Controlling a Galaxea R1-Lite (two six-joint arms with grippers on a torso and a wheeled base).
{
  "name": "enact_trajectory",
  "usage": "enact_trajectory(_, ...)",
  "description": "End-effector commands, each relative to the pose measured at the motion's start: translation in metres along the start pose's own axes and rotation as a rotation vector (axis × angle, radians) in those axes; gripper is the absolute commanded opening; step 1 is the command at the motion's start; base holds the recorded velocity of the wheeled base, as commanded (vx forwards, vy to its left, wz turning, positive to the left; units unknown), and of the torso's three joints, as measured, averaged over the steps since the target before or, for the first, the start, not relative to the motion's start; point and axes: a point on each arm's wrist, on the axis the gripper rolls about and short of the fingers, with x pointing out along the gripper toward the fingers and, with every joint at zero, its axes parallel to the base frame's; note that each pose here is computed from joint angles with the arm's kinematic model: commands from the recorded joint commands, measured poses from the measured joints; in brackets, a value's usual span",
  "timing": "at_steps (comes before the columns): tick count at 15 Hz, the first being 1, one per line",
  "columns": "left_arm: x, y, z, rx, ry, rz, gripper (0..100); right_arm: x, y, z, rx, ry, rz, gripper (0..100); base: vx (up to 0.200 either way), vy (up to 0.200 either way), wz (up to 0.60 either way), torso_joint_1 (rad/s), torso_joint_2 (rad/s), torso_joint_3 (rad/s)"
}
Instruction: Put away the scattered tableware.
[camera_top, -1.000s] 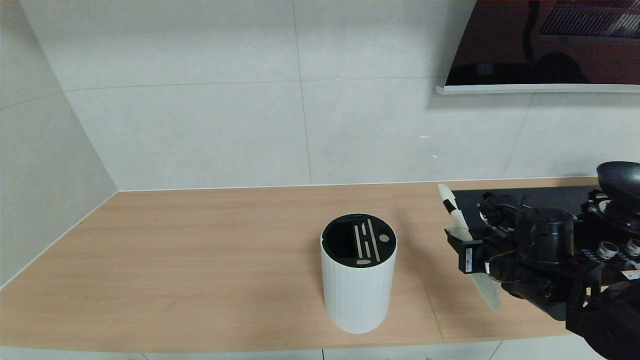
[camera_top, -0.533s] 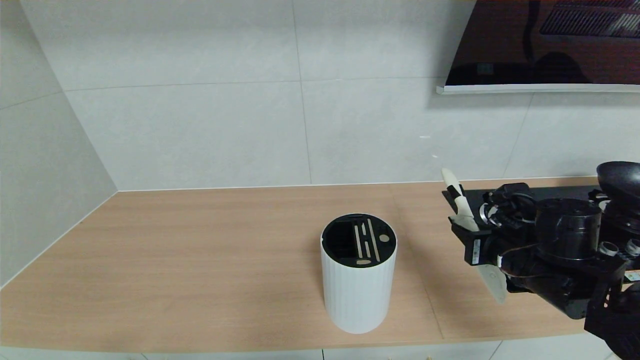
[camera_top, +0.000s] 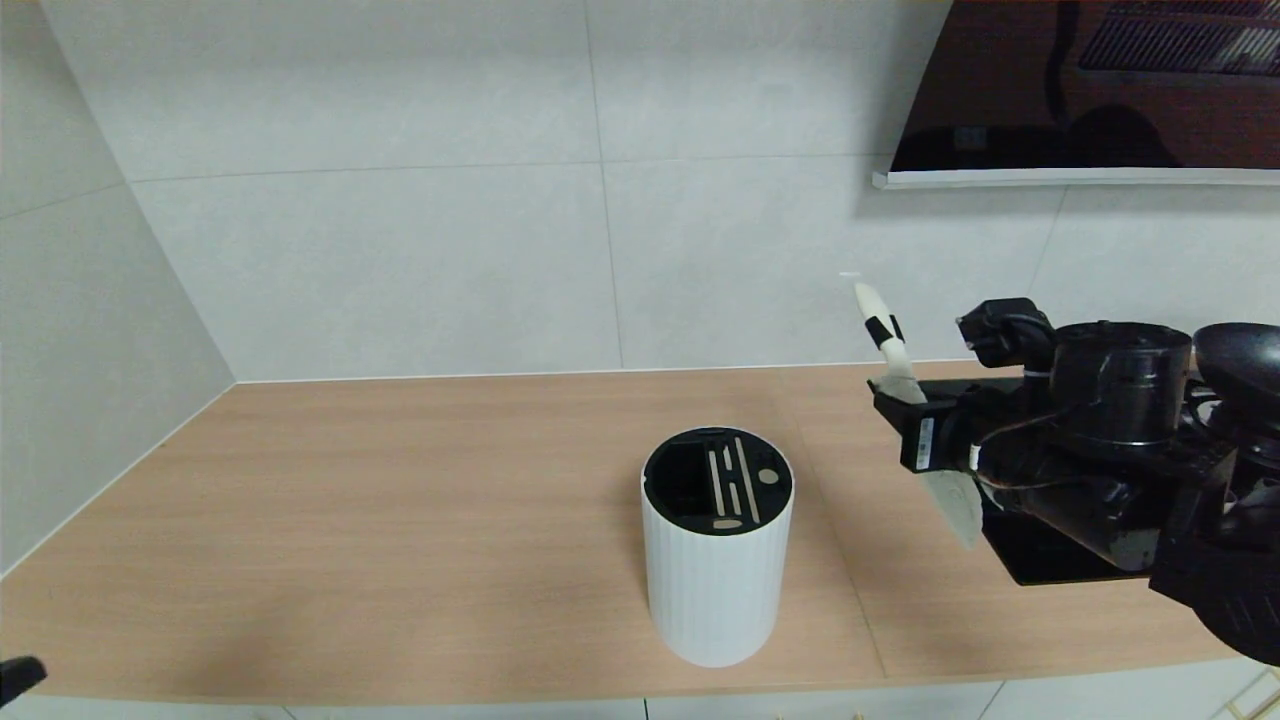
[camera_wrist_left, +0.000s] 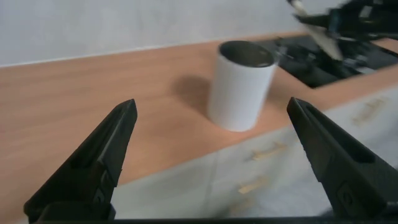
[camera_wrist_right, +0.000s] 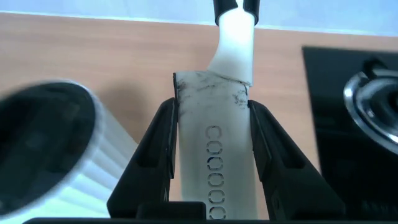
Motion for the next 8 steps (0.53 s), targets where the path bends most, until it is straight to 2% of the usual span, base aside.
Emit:
enact_trajectory(1,0.080,0.032,0.051,-0.094,0.178,-0.072,100,-0.001,0.017,0.019,0.006,-0.048,0.053,0,0.000,0.000,0.00,0.000,0.00,0.000)
enact_trajectory(2,0.104,0.042,0.054,-0.116,0.197,-0.080,100,0.001,0.022,0.023,0.007,-0.055,0.071,0,0.000,0.000,0.00,0.000,0.00,0.000)
enact_trajectory(3,0.113,0.045,0.055,-0.127,0.200,-0.084,100,0.003,0.022,0.025,0.009,-0.058,0.079,0,0.000,0.000,0.00,0.000,0.00,0.000)
enact_trajectory(4,0.144,0.052,0.058,-0.160,0.174,-0.113,100,0.003,0.023,0.029,0.009,-0.057,0.100,0,0.000,0.000,0.00,0.000,0.00,0.000)
enact_trajectory(5,0.152,0.052,0.058,-0.172,0.160,-0.119,100,0.003,0.024,0.030,0.011,-0.061,0.104,0,0.000,0.000,0.00,0.000,0.00,0.000)
enact_trajectory(7,0.167,0.046,0.056,-0.216,0.146,-0.123,100,-0.002,0.034,0.030,0.012,-0.065,0.138,0,0.000,0.000,0.00,0.000,0.00,0.000)
enact_trajectory(8,0.179,0.041,0.052,-0.284,0.173,-0.156,100,-0.004,0.037,0.027,0.018,-0.053,0.149,0,0.000,0.000,0.00,0.000,0.00,0.000)
